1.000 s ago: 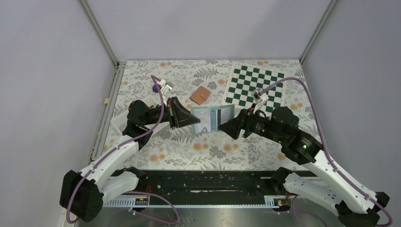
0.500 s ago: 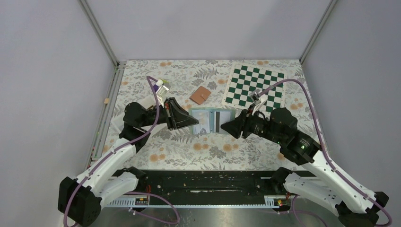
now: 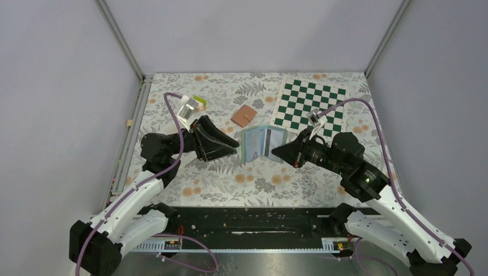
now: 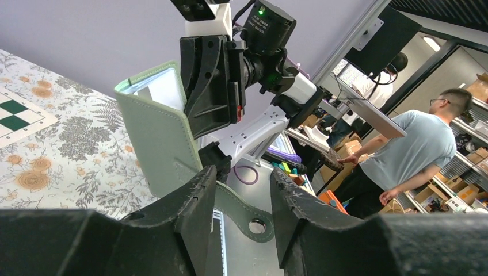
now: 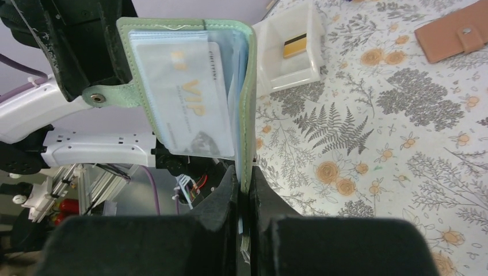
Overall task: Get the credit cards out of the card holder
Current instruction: Remove the credit card from the card holder.
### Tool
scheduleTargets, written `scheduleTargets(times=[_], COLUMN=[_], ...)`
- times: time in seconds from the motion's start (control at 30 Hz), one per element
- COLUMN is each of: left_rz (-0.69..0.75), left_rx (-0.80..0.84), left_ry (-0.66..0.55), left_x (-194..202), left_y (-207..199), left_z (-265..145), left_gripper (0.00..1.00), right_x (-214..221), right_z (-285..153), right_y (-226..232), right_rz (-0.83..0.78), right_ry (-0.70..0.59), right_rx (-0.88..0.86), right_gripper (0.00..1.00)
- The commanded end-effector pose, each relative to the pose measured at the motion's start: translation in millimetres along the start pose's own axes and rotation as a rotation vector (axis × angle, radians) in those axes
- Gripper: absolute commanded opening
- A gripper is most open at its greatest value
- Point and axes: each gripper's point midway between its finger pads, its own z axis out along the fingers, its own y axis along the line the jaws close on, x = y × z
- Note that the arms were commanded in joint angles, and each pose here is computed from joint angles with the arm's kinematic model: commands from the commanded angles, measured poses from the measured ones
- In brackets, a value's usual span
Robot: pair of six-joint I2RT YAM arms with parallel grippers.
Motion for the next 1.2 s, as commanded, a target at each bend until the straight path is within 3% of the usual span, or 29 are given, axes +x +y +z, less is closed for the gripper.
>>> scheduleTargets(times=[0.0, 0.17, 0.43, 0.6, 0.8, 1.03, 1.17], left_rz=[0.037, 0.072, 0.213, 0.247, 0.278, 0.243, 0.268], left_rx=[0.0, -0.015, -0.012, 0.023, 0.036, -0.026, -0.174], left_ry=[0.029, 0.082, 0.127, 0.133, 0.184, 0.178, 0.254], left_x=[4, 11, 24, 26, 33, 27, 40], left_y=[7, 14, 4, 3, 13, 41, 69], left_z=[2, 1, -10, -9, -10, 12, 21], left_gripper=[0.41, 0.45, 0.51, 0.5, 0.53, 0.73, 0.75], right_x=[-17, -16, 13, 18, 23, 19, 25], right_z=[-3, -21, -50, -48, -28, -12, -6], right_y=[26, 46, 48, 48, 14, -14, -31], right_rz=[-0.004, -0.088, -0.382, -0.415, -0.392, -0.38, -0.352], right_ry=[-0.047, -0.075, -0.147, -0.153, -0.149, -0.103, -0.046], right_rx=[-0.114, -0.228, -0.368, -0.398, -0.254, -0.099, -0.017], right_gripper=[0.0, 0.0, 0.0, 0.0, 0.0, 0.0, 0.0])
